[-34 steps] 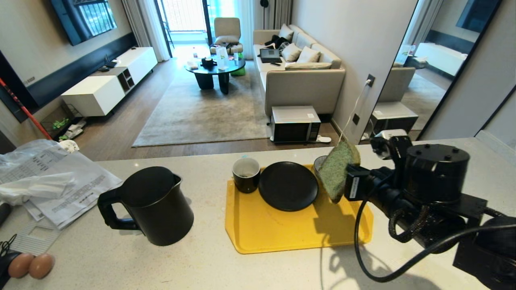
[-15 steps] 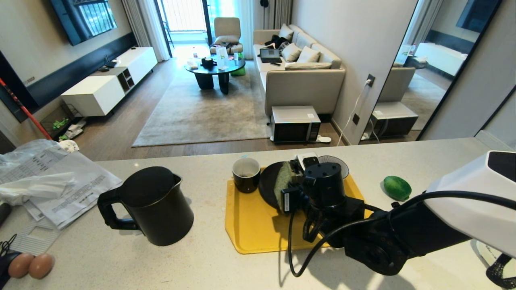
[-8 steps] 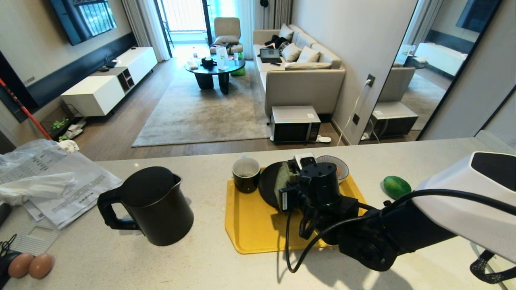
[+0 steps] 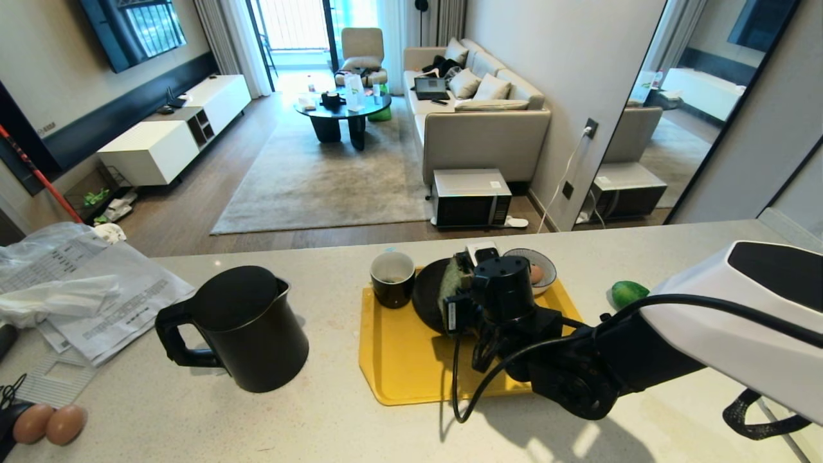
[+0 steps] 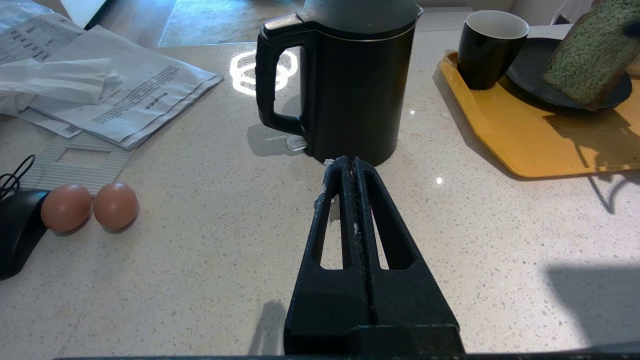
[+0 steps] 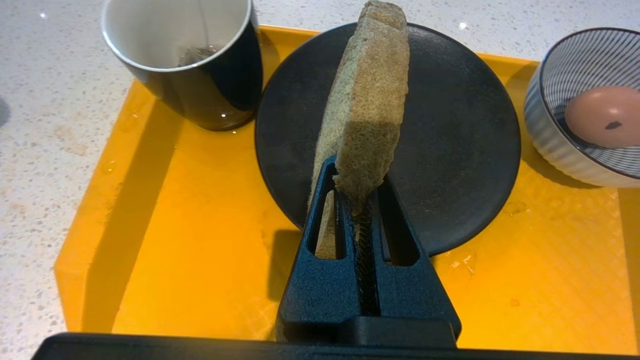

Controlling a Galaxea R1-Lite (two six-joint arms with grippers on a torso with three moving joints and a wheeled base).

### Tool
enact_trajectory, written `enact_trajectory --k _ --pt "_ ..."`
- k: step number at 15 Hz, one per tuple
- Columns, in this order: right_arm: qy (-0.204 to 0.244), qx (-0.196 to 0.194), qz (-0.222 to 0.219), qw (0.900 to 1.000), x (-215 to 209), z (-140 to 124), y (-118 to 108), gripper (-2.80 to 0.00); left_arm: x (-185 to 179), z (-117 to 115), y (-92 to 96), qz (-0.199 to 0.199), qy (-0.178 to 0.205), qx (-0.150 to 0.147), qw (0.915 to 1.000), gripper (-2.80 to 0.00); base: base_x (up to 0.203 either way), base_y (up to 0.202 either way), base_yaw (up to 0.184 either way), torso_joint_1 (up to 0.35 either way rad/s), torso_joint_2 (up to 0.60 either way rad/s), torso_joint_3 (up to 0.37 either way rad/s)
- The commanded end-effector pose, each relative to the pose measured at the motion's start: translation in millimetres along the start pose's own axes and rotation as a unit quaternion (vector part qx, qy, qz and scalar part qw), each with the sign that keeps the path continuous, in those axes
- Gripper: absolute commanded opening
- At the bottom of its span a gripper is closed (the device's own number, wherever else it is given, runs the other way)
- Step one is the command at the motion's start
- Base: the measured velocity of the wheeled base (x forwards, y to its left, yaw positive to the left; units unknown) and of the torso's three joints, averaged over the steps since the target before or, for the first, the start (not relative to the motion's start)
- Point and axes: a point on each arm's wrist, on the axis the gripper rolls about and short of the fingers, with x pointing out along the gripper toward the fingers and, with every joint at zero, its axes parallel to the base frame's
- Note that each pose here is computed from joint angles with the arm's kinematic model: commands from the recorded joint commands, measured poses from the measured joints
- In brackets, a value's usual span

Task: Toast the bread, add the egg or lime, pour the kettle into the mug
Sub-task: Put the baked bread on a plate

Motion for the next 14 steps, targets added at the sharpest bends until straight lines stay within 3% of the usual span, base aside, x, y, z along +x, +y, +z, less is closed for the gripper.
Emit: enact_trajectory --k 1,14 --pt "0.001 0.0 -0.003 1.0 1.9 -2.4 -1.1 -2.8 0.2 -0.3 0.0 0.0 0.001 0.0 1.0 -2.8 0.0 0.0 0.0 0.0 0.0 0.0" --pt "0.044 -0.021 -0.055 0.997 10.0 -22.5 -43.6 -2.8 0.0 0.1 0.0 0.0 0.0 0.0 1.0 -2.8 0.0 0.0 0.0 0.0 0.0 0.0"
